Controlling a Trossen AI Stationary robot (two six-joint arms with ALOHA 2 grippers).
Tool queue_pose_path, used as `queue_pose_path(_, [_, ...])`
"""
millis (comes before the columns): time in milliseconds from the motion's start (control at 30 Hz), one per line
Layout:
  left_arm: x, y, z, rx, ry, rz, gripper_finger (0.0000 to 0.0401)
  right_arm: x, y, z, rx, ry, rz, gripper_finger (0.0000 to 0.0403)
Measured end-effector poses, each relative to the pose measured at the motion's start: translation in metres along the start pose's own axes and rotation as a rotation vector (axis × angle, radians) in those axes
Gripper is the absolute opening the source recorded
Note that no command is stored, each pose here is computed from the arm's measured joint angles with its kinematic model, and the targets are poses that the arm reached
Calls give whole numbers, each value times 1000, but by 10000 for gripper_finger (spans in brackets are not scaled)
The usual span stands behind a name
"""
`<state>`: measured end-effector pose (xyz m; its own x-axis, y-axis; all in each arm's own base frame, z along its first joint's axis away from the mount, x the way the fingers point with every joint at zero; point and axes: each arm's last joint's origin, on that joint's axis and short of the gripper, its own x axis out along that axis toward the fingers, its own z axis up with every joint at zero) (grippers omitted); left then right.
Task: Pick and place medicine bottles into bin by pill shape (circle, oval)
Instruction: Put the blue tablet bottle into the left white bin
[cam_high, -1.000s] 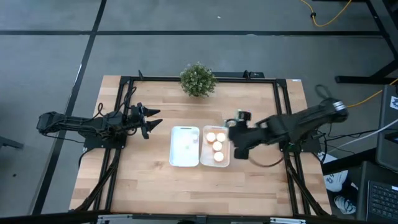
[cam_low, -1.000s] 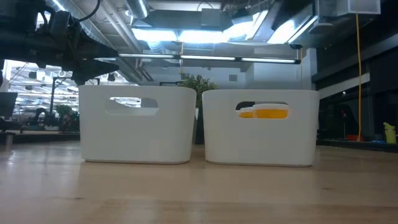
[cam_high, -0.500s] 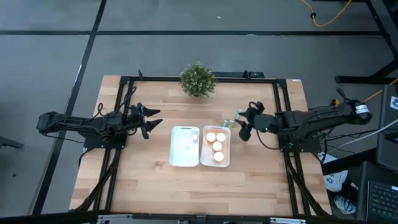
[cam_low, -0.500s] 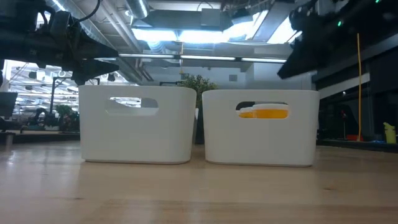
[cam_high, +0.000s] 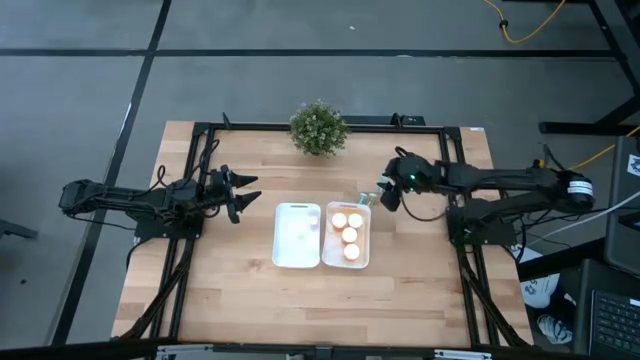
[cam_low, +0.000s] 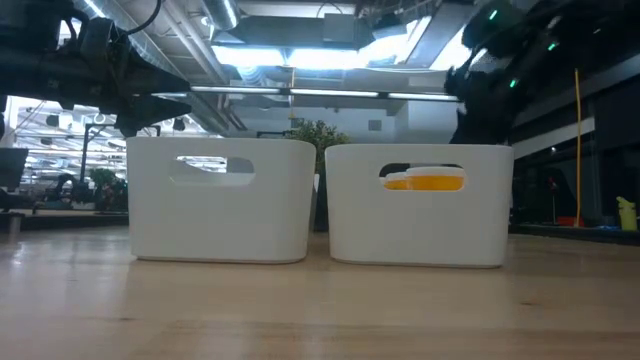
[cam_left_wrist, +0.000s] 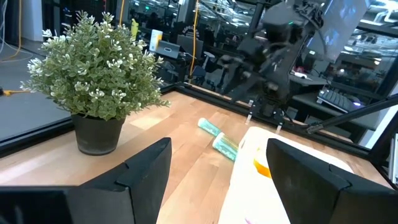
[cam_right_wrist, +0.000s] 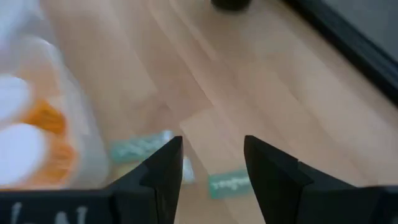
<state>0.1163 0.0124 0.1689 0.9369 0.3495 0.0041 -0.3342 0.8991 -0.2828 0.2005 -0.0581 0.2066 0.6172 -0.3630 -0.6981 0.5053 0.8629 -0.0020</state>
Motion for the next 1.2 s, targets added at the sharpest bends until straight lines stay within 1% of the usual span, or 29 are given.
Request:
queue_pose_path(100, [0,0,0,0,0,0,255,17,-8,0,-58,43,9,172])
queue_pose_path(233, [0,0,0,0,0,0,255,28,-17,6,-232,0,59,172])
queue_pose_path(367, [0,0,0,0,0,0,255,28,-26,8,-384,-7,44,172])
queue_pose_path(433, [0,0,0,0,1,0,255,28,-31,8,-391,2,31,172])
queue_pose_path(500, [0,0,0,0,0,0,255,28,-36,6,-349,43,22,172])
queue_pose_path(600, [0,0,0,0,0,0,255,27,-43,1,-312,103,41,172])
queue_pose_path(667, [0,0,0,0,0,0,255,27,-44,-4,-312,153,63,172])
queue_pose_path(767, [0,0,0,0,0,0,255,30,-44,-10,-416,213,87,172])
queue_pose_path(867, [0,0,0,0,0,0,255,34,-41,-10,-559,207,107,172])
queue_pose_path(967, [0,0,0,0,0,0,255,41,-38,-9,-666,200,91,172])
queue_pose_path(1067, [0,0,0,0,0,0,255,51,-37,-15,-737,271,56,172])
queue_pose_path(1200, [0,0,0,0,0,0,255,64,-34,-23,-776,358,34,172])
